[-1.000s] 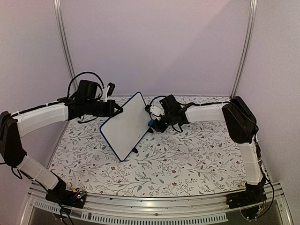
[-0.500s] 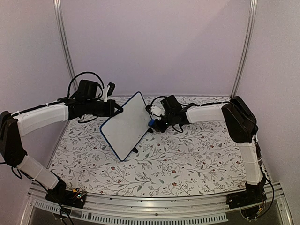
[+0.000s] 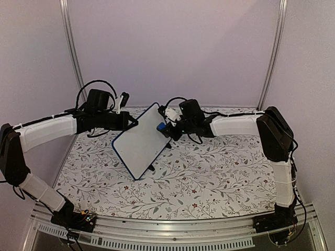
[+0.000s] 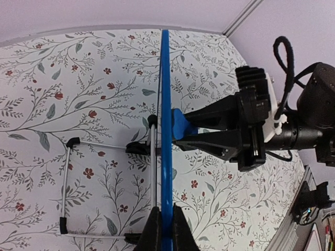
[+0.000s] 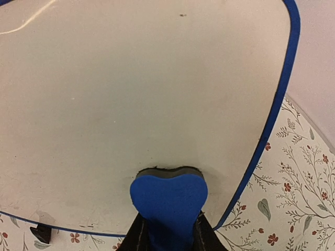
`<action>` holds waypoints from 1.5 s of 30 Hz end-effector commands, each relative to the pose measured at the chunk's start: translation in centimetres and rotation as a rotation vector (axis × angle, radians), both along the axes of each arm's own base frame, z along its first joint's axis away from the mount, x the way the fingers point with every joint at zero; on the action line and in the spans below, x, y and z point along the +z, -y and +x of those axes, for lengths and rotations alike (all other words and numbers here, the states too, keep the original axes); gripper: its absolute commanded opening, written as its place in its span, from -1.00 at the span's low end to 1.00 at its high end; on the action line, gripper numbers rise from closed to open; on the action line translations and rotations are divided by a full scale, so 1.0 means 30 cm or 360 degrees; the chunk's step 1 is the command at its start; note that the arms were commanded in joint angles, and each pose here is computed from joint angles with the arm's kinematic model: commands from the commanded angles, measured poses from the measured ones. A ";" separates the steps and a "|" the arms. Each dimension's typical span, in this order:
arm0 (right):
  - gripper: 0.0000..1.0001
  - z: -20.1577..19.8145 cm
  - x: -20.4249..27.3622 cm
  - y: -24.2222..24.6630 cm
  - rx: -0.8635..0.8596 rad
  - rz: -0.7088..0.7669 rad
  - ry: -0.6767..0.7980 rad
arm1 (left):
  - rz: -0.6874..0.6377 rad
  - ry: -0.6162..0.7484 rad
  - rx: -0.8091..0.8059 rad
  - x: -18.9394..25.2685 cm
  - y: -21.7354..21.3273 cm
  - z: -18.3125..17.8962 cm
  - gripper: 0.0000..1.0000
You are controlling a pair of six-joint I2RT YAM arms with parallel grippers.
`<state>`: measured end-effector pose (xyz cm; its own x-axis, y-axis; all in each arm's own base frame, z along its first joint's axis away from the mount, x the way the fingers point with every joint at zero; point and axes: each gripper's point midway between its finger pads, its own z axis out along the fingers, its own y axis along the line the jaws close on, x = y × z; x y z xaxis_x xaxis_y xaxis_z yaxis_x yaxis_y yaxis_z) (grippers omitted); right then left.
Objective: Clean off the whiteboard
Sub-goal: Place the whiteboard eraser at the center of the board.
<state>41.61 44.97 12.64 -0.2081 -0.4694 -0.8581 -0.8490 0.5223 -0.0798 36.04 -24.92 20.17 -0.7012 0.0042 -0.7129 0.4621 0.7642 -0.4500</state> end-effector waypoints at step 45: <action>-0.62 -0.069 0.054 0.424 -0.0854 0.0404 -0.0184 | 0.0048 -0.0074 -0.0059 -0.046 0.015 -0.046 -0.87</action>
